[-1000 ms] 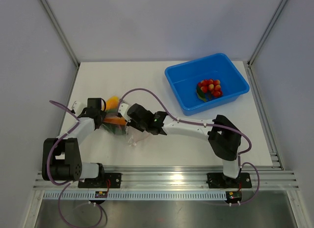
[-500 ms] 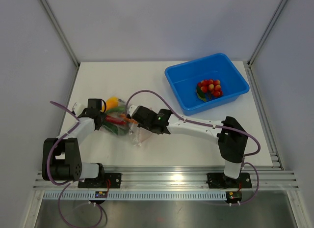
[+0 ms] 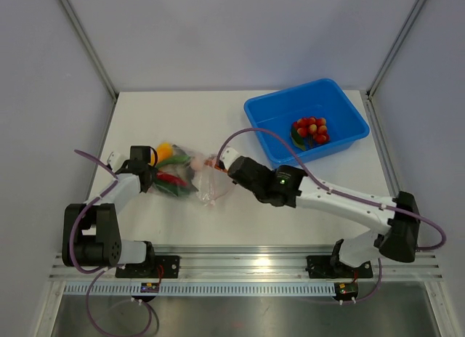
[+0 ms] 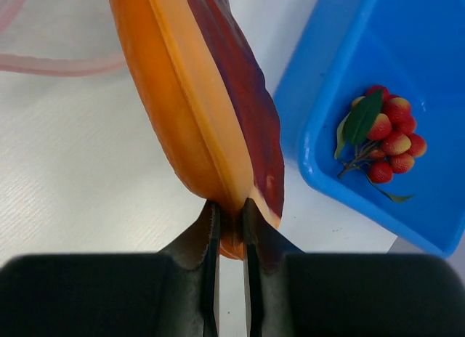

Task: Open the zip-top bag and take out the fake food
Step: Pick up the food from the zipper food storage bag, then place the food in the bin.

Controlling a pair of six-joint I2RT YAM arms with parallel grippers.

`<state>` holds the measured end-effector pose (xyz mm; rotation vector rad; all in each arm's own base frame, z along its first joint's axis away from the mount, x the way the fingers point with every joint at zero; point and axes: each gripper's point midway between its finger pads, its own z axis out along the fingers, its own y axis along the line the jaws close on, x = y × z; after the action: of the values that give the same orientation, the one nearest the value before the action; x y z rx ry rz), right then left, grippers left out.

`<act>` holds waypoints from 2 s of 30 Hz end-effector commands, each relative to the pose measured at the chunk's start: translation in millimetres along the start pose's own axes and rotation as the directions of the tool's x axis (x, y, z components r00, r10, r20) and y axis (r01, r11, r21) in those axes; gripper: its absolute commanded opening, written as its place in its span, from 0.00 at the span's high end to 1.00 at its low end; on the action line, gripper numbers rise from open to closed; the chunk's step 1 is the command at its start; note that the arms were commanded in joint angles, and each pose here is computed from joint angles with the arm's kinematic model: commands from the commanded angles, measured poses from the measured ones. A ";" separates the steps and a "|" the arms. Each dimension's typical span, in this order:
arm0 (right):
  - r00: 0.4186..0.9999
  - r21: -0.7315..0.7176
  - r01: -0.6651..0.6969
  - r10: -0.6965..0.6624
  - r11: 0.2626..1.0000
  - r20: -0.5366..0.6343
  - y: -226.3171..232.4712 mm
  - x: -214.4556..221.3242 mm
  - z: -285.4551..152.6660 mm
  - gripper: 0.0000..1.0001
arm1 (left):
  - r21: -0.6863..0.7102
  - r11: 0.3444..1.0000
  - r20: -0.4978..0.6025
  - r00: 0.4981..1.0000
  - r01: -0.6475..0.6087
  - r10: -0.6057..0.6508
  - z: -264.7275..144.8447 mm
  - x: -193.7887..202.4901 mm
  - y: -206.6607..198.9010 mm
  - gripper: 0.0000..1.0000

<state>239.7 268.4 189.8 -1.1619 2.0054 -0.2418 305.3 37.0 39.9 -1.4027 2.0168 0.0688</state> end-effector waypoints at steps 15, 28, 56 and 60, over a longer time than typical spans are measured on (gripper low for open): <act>0.866 0.299 -0.480 0.389 0.825 0.315 -125.5 -1.1 -55.1 1.00 | 0.019 1.000 -0.051 0.999 0.001 0.000 5.6 14.8 -0.4 0.51; 0.795 0.306 -0.606 0.551 0.734 0.252 -181.6 23.0 27.0 1.00 | 0.029 1.000 -0.108 0.994 0.005 -0.002 8.9 26.6 -4.4 0.51; 0.780 0.366 -0.610 0.614 0.703 0.122 -198.3 44.1 91.1 0.54 | 0.080 0.995 -0.118 0.992 0.053 -0.043 0.2 29.7 -5.6 0.49; 0.756 0.344 -0.645 0.637 0.682 0.154 -198.0 40.6 84.5 0.50 | 0.080 0.995 -0.117 0.992 0.054 -0.045 0.2 29.3 -5.3 0.49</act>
<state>413.0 136.6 173.4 -0.2528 2.1822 -0.3376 306.5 15.1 23.2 -1.4336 2.0511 -0.0870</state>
